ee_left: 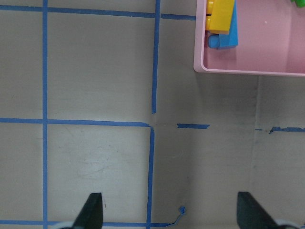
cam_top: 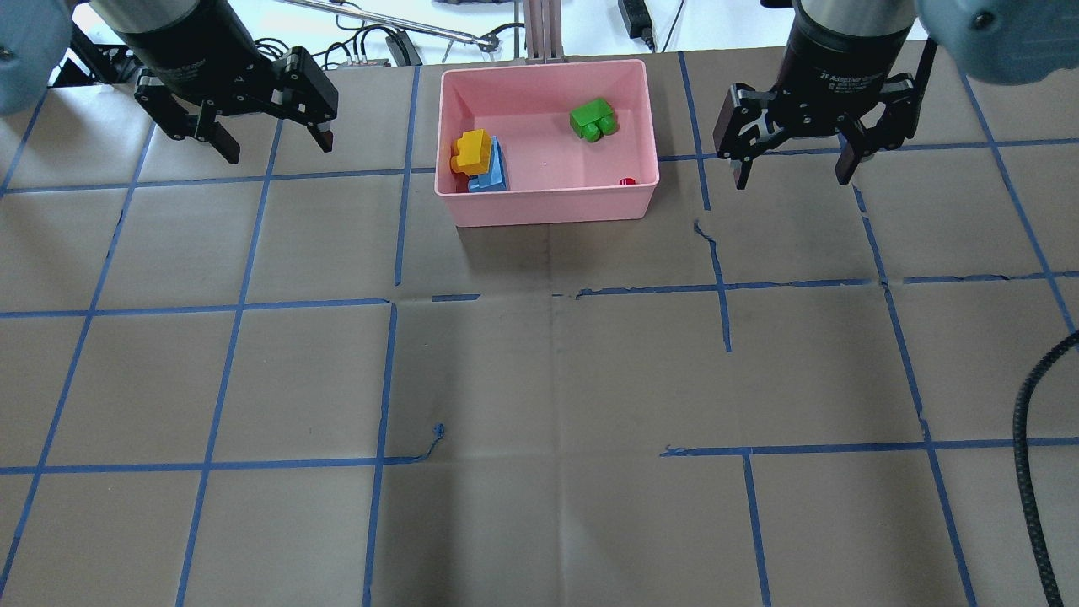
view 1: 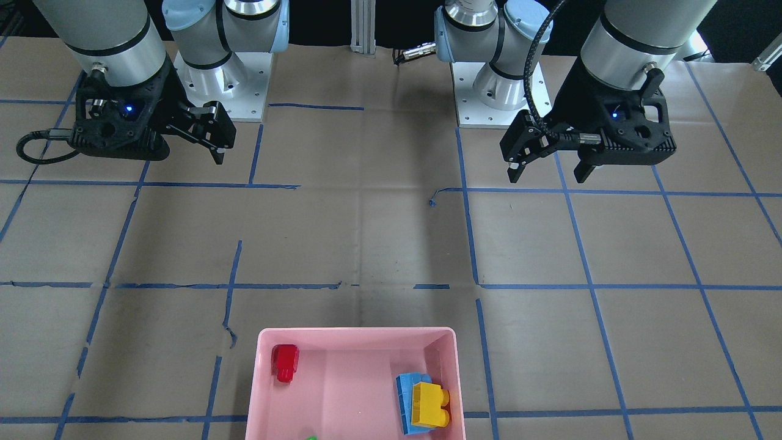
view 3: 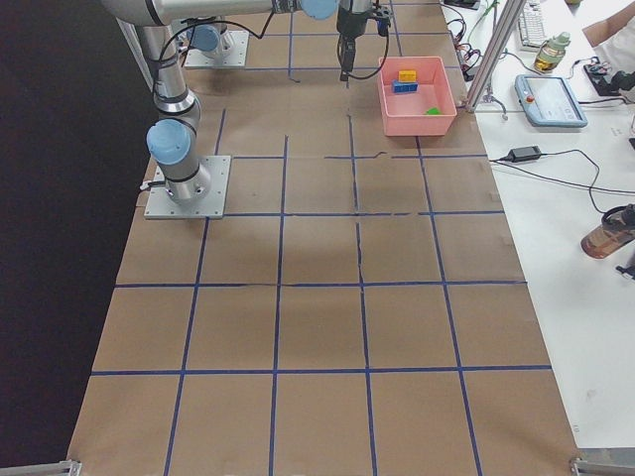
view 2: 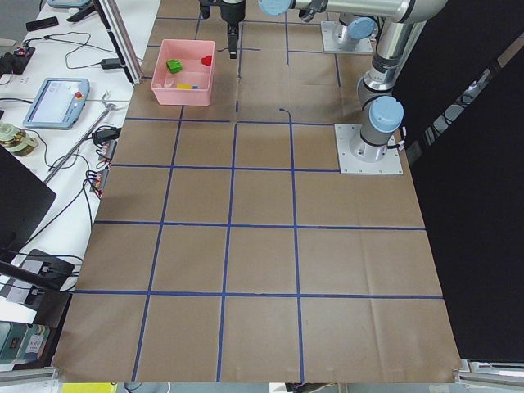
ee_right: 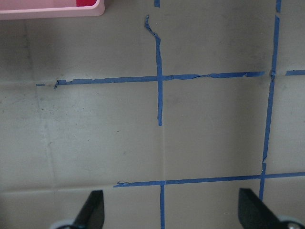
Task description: Put all blocks into box
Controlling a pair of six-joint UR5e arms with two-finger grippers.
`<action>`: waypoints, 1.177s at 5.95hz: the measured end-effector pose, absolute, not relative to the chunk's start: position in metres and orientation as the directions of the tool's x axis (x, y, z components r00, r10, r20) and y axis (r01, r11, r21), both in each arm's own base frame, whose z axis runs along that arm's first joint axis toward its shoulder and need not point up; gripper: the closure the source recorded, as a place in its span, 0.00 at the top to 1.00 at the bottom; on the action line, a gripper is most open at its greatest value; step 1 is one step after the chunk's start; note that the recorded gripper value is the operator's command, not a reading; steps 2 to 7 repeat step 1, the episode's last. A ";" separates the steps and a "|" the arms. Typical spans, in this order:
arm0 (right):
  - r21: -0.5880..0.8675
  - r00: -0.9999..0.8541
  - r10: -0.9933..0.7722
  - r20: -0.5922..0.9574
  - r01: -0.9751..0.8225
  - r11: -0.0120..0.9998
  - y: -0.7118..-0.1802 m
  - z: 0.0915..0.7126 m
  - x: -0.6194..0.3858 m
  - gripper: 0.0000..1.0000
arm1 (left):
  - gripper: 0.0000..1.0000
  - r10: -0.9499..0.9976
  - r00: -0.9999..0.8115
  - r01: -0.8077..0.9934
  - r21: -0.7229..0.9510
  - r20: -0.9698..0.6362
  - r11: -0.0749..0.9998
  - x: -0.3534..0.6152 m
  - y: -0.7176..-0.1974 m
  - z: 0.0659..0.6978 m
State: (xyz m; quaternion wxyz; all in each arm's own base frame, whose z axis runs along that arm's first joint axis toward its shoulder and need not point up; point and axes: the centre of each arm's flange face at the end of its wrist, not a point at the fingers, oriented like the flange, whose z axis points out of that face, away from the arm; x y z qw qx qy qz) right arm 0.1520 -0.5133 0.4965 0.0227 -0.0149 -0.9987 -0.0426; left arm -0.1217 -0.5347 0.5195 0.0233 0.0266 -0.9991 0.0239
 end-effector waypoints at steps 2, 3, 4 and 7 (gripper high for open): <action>0.085 -0.999 0.027 0.046 0.031 0.996 -0.513 0.497 0.152 0.99 | 0.99 -0.053 -0.997 -0.055 -0.044 0.047 0.997 -0.121 -0.534 0.520; 0.085 -0.999 0.027 0.046 0.031 0.996 -0.513 0.497 0.152 0.99 | 0.99 -0.053 -0.997 -0.055 -0.044 0.047 0.997 -0.121 -0.534 0.520; 0.085 -0.999 0.027 0.046 0.031 0.996 -0.513 0.497 0.152 0.99 | 0.99 -0.053 -0.997 -0.055 -0.044 0.047 0.997 -0.121 -0.534 0.520; 0.085 -0.999 0.027 0.046 0.031 0.996 -0.513 0.497 0.152 0.99 | 0.99 -0.053 -0.997 -0.055 -0.044 0.047 0.997 -0.121 -0.534 0.520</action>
